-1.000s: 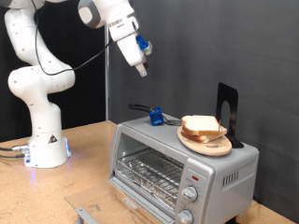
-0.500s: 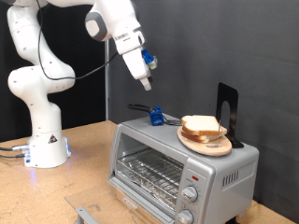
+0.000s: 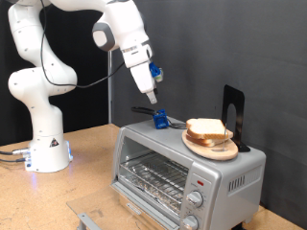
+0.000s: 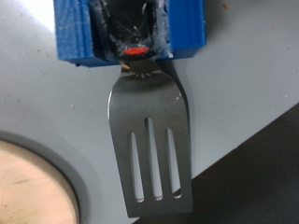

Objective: Make a piece of toast with the oven

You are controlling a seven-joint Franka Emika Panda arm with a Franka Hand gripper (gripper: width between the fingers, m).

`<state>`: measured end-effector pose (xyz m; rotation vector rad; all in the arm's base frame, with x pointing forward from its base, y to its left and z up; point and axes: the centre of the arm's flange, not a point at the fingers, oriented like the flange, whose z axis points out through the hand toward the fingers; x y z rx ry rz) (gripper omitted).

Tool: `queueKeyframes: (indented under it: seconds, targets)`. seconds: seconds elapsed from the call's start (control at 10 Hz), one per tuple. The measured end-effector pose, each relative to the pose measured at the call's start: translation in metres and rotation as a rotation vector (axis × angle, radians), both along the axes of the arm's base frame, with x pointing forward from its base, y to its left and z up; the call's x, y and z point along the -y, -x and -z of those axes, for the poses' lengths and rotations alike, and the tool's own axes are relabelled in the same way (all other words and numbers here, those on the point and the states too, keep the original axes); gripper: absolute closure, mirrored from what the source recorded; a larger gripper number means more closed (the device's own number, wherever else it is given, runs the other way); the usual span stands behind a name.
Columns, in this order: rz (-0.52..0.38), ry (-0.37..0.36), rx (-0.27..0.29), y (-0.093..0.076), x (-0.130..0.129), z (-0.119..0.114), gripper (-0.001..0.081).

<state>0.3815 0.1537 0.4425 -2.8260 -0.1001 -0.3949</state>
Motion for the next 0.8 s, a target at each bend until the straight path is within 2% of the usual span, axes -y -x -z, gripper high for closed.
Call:
queueKeyframes:
  seconds: [0.2,0.8]
  targets:
    - [0.008,0.007,0.014,0.001,-0.003,0.014,-0.0003]
    - [0.022,0.006,0.000,-0.003,-0.013,0.052,-0.0003]
